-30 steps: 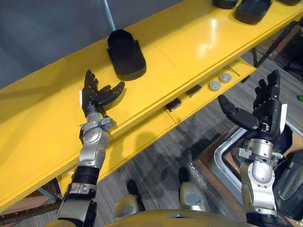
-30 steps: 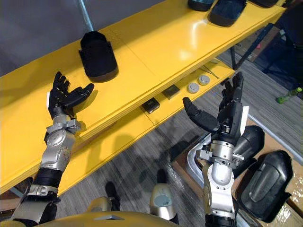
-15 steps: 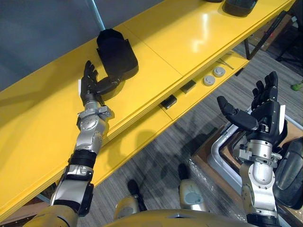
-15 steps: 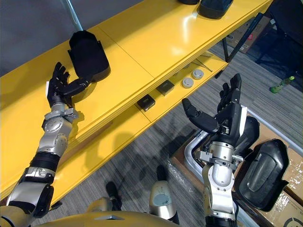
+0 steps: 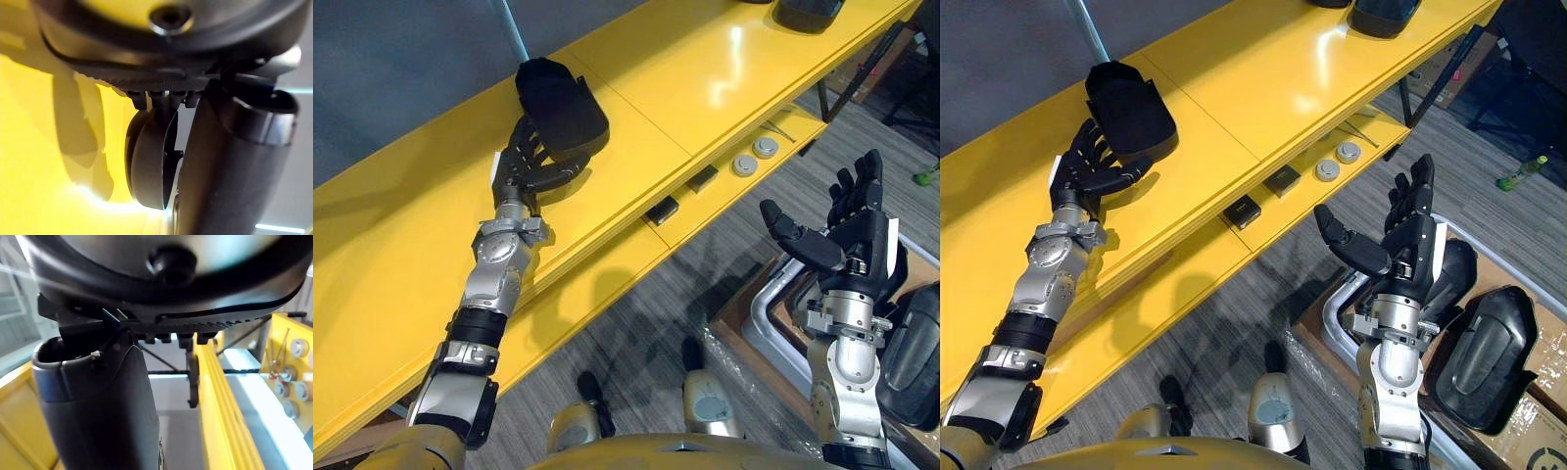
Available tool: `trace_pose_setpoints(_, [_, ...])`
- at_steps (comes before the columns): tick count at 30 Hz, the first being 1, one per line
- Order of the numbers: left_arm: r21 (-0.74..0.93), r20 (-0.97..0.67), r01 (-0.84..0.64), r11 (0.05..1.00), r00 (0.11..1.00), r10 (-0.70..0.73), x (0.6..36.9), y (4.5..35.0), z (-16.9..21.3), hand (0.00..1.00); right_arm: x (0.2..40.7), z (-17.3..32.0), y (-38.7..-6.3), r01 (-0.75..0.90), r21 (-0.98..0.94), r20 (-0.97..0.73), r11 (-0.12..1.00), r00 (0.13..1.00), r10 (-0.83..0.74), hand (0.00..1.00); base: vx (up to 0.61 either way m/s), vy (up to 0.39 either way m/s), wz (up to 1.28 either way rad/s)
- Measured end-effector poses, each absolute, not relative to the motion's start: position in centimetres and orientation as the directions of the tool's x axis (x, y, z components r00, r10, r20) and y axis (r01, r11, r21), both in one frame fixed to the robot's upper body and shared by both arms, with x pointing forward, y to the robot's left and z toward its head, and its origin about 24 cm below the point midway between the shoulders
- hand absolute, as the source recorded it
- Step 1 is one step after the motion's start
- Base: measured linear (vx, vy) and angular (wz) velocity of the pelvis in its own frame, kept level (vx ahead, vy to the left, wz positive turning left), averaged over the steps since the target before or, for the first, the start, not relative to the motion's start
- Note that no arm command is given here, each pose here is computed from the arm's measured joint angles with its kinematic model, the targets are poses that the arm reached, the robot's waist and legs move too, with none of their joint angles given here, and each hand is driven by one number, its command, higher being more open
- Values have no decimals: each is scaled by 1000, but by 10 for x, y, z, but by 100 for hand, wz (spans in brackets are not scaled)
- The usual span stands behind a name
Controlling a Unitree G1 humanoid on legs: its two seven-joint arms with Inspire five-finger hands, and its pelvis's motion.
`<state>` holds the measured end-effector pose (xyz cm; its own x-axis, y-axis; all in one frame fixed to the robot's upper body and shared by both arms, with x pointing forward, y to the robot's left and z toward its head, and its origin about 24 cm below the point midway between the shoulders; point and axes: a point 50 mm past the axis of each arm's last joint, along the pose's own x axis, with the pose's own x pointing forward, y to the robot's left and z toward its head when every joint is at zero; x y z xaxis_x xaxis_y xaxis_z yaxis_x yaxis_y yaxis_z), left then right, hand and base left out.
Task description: Walk over and take three plastic housings, then place them on the shelf
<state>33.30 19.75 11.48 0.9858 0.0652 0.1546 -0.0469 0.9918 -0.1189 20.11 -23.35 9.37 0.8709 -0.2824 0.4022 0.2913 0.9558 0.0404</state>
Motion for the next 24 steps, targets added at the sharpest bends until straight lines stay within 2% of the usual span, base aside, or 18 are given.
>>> trace_pose_setpoints(13, [-149,167,28,988,986,-2,303,183,112,100,196,88,-235,301,32,378,953,879,-291,100,5,5,4])
trace_pose_setpoints(20, [-159,130,-52,986,989,73,298,179,104,100,189,81,-234,307,24,343,951,891,-296,100,-13,7,1])
trace_pose_setpoints(24, [-170,110,-150,974,979,170,283,177,92,100,187,79,-234,318,22,334,948,892,-306,100,2,-1,3])
